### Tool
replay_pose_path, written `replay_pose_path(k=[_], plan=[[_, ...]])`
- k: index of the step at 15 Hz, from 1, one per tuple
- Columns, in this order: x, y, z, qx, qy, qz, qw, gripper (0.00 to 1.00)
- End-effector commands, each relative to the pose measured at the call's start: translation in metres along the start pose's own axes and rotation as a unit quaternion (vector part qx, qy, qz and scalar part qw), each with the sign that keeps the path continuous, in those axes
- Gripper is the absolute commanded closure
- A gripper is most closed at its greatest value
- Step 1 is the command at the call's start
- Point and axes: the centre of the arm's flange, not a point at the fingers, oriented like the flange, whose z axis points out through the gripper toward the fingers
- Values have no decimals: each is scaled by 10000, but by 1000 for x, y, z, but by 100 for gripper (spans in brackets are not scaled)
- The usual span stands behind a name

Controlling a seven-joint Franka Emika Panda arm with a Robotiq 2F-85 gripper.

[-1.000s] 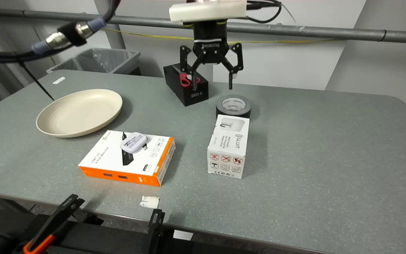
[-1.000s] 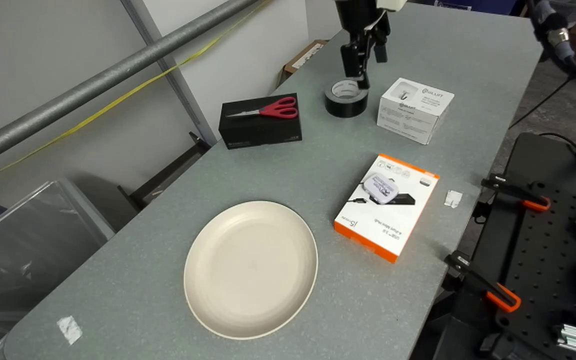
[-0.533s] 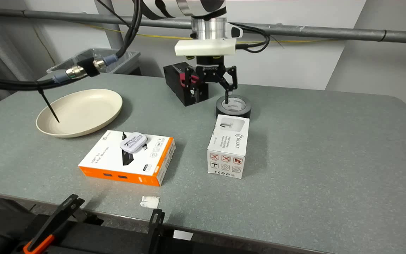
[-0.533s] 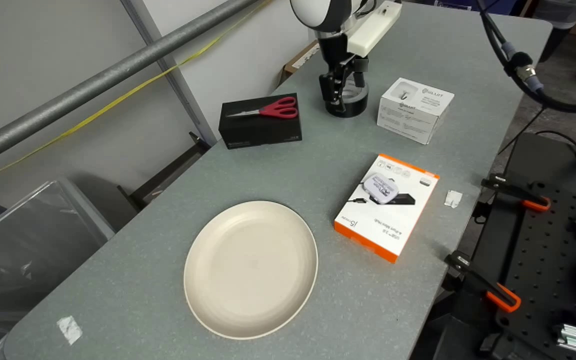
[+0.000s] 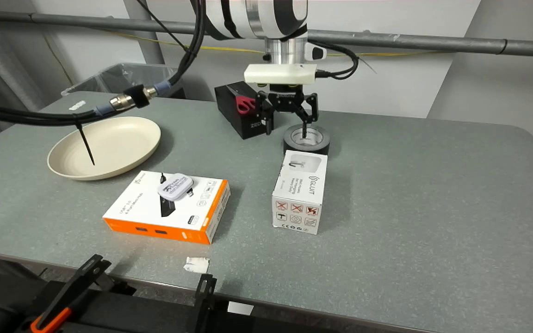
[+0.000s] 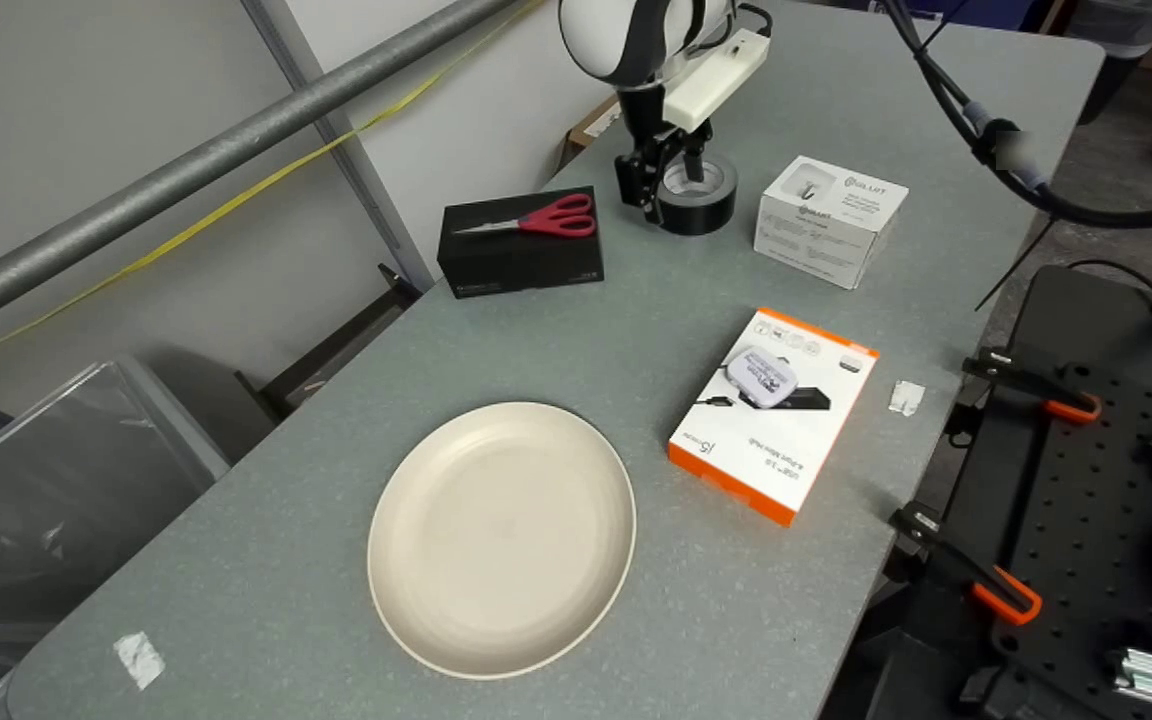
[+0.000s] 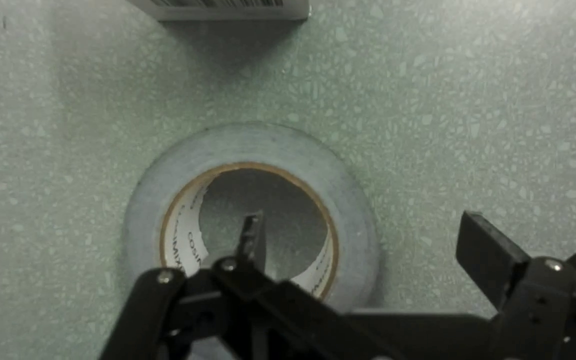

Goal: Put the masking tape on the plate

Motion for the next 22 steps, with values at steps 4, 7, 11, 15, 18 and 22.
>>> replay_pose_path(k=[4, 7, 11, 15, 18, 22], plan=[[32, 4, 15, 184, 12, 113, 9998, 50], [26, 8, 8, 203, 12, 144, 9997, 72], [1, 16, -22, 248, 94, 157, 9995, 96], [-44, 4, -76, 193, 561, -221, 9980, 94], [-72, -26, -110, 303, 895, -756, 9926, 94], [-111, -93, -148, 328, 992, -1411, 9845, 94]])
